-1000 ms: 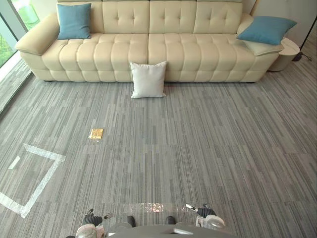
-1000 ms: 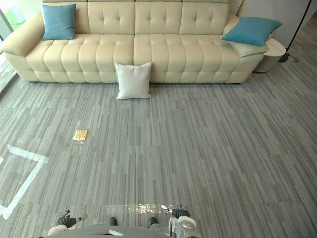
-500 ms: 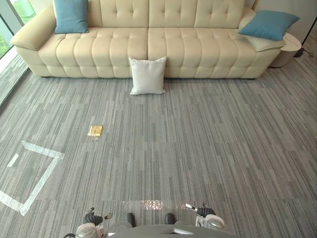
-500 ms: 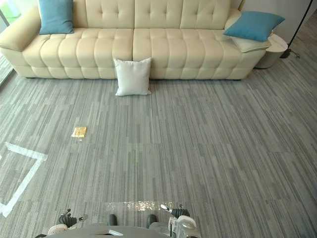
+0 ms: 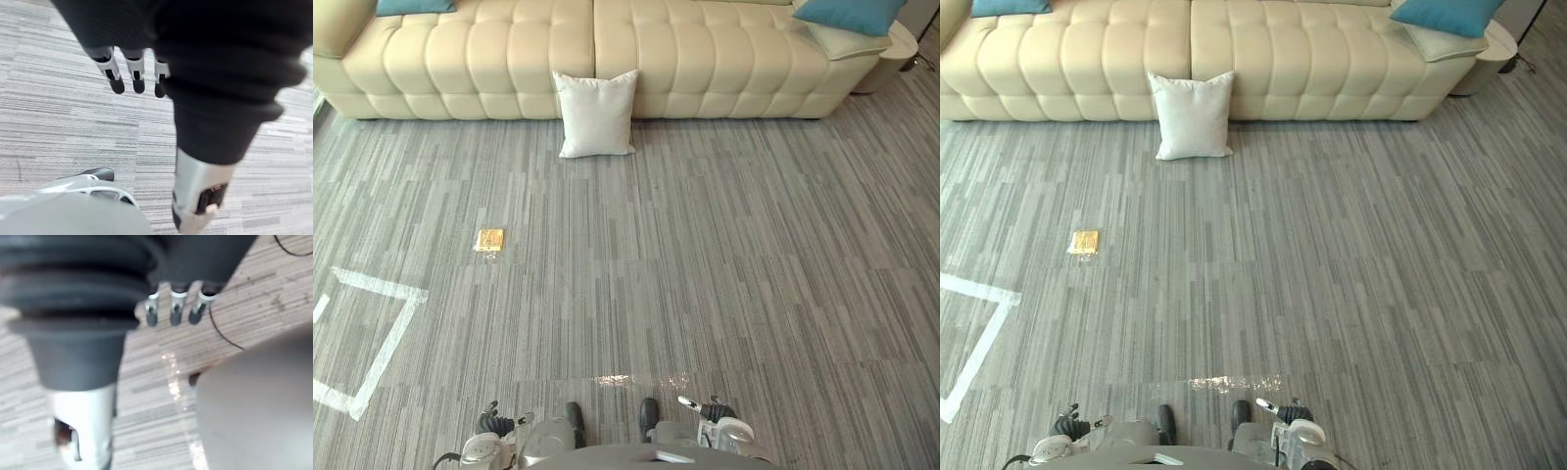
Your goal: Pick up cushions and gather them together orderly.
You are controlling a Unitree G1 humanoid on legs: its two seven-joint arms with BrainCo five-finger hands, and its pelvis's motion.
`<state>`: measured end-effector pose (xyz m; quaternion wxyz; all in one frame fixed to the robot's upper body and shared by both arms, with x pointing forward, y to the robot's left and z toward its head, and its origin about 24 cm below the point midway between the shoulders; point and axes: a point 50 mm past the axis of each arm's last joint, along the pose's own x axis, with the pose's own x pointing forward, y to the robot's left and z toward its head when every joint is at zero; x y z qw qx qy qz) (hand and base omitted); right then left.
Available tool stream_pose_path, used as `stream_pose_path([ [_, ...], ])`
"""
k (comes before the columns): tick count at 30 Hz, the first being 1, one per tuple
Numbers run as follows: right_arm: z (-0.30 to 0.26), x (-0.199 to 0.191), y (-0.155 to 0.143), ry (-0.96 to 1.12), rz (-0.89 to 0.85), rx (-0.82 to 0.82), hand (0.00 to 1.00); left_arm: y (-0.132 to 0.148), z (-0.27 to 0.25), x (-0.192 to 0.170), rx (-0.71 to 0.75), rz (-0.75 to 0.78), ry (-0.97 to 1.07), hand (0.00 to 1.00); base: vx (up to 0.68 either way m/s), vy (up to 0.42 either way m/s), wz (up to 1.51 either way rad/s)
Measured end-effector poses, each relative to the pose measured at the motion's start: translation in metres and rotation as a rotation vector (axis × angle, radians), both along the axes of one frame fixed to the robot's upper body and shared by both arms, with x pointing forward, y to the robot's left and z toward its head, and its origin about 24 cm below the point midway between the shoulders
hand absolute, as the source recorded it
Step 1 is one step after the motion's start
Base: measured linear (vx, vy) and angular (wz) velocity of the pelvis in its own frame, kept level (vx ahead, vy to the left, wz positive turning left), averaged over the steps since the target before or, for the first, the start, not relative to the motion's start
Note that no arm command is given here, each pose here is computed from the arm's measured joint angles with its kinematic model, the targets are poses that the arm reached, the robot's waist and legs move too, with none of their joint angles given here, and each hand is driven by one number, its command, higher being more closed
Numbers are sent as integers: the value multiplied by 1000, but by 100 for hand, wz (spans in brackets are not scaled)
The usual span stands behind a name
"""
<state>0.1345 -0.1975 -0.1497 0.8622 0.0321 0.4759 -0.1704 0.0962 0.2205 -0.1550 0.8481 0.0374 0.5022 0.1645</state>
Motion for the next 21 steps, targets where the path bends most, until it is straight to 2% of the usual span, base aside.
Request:
stream_pose_path([
  [6, 7, 14, -3, -74, -22, -1, 0, 1, 4, 11, 10, 1, -35, 0, 327, 65, 31],
  [10, 19, 34, -10, -153, -37, -12, 0, -9, 7, 30, -3, -4, -78, 0, 489, -40, 32],
  [13, 17, 28, -12, -144, -55, -12, 0, -11, 6, 27, -11, -1, -71, 0, 653, -151, 52],
  [16, 22, 34, -26, -166, -116, -26, 0, -32, 10, 45, -68, 11, -135, 0, 637, -244, 23],
  [21, 20, 29, -10, -170, -89, 5, 0, -42, 11, 46, -131, 113, -172, 0, 515, -200, 21],
])
